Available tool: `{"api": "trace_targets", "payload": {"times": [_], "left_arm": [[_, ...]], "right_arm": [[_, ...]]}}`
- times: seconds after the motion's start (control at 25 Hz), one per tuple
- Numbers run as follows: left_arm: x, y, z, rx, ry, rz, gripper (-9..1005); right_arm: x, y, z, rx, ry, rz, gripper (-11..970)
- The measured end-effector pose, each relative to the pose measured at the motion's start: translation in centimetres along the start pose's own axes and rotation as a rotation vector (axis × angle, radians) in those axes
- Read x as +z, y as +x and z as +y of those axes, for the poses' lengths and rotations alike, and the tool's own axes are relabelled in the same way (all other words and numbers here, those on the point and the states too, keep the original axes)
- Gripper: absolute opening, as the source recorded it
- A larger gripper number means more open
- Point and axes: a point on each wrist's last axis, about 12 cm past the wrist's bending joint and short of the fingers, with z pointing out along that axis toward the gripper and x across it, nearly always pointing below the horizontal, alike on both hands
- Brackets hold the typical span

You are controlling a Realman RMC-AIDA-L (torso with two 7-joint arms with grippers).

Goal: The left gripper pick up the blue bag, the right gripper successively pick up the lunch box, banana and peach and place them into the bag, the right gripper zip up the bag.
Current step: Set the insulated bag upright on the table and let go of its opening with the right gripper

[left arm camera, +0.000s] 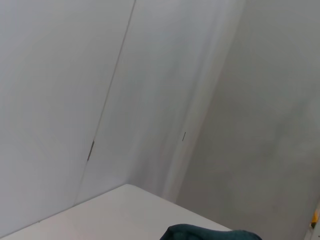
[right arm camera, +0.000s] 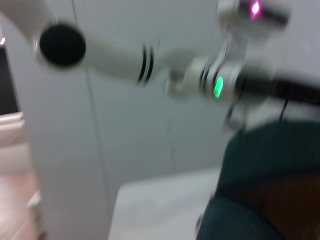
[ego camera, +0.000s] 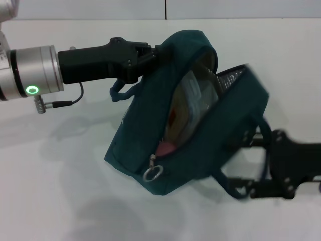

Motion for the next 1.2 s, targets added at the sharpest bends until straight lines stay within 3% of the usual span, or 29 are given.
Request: {"api": "trace_targets", "payload": {"times": [0.24, 0.48, 0.8, 1.2], "left_arm": [[0.0, 0.0, 0.0, -0.001, -0.002, 0.000, 41], [0.0, 0.0, 0.0, 0.001, 0.000, 0.001, 41], [0.4, -0.2, 0.0, 0.004, 0.008, 0.001, 41], [0.6, -0.2, 0.3, -0.001, -0.009, -0.001, 40]], "right_arm": [[-2.9, -0.8, 1.8, -0.122, 0.051, -0.210, 691], [-3.8, 0.0, 2.0, -0.032, -0.025, -0.089, 691], [-0.9, 1.3, 0.2, 0.031, -0.010, 0.065, 691], [2.5, 0.9, -0.9, 0.058, -0.159, 0.122, 681]]}}
